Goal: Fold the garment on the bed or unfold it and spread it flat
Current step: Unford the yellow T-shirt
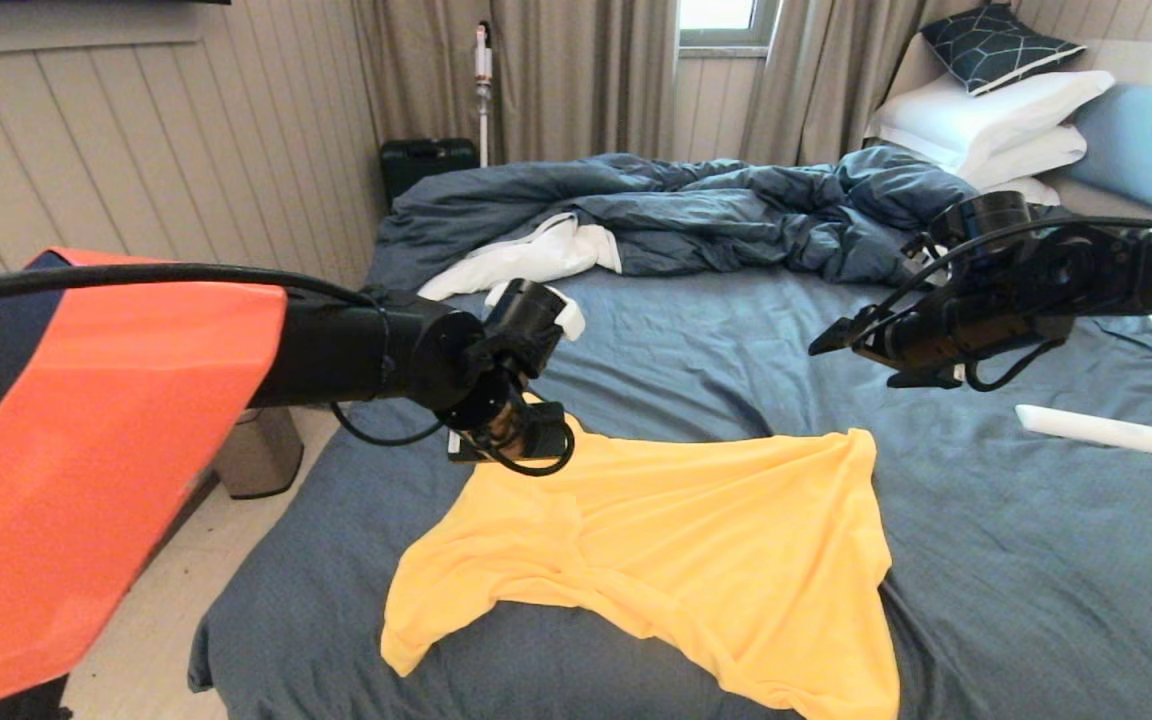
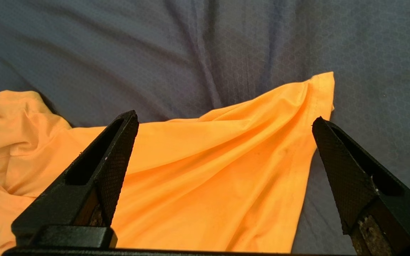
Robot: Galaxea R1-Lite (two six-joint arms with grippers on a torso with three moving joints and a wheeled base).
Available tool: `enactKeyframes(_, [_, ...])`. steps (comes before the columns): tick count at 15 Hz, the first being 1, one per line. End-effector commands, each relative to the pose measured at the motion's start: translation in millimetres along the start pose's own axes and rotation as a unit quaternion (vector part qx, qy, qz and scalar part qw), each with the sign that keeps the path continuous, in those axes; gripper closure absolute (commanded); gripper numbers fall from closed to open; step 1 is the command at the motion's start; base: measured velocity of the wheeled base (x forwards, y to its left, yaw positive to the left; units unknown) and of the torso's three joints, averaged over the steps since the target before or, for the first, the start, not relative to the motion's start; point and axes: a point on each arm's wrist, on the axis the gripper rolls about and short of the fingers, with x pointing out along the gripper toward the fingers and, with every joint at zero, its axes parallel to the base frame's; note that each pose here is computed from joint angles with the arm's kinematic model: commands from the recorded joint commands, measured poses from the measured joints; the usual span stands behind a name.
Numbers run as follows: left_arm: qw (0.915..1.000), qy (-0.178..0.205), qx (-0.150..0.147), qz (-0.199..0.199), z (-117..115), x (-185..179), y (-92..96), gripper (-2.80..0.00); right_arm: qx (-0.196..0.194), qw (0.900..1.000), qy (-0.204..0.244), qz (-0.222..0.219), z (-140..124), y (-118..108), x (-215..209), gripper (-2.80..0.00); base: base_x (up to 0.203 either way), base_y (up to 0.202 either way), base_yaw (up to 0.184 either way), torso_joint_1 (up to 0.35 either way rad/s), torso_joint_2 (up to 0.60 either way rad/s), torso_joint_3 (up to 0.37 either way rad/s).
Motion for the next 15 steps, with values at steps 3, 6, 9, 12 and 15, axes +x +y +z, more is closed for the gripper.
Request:
enactKeyframes(3, [0.9992, 0.035, 0.003, 0.017, -11.4, 30.1, -14.6, -2.8, 0.001, 1.0, 0.002, 0.0, -0.3, -0.2, 1.1, -2.8, 0.0, 0.0, 0.0, 0.0, 0.0, 0.0])
enactKeyframes(6, [0.999, 0.037, 0.0, 0.026, -16.2, 49.5, -13.6, -2.8, 0.002, 1.0, 0.002, -0.001, -0.5, -0.9, 1.3, -2.8, 0.0, 0.0, 0.0, 0.0, 0.0, 0.0])
enactKeyframes(9, [0.9981, 0.034, -0.022, 0.047, -14.3, 61.9, -3.5, -2.8, 0.002, 1.0, 0.004, -0.001, -0.8, -1.3, 3.0, -2.8, 0.0, 0.0, 0.0, 0.0, 0.0, 0.0])
enactKeyframes(12, [0.9968, 0.026, -0.034, 0.068, -9.2, 66.6, 7.3, -2.8, 0.002, 1.0, 0.005, -0.001, -1.4, -1.3, 4.4, -2.8, 0.0, 0.0, 0.0, 0.0, 0.0, 0.0])
enactKeyframes(15, [0.9958, 0.03, -0.038, 0.077, -9.4, 73.9, 13.1, -2.8, 0.002, 1.0, 0.009, -0.002, -2.8, -1.4, 7.7, -2.8, 0.0, 0.0, 0.0, 0.0, 0.0, 0.0])
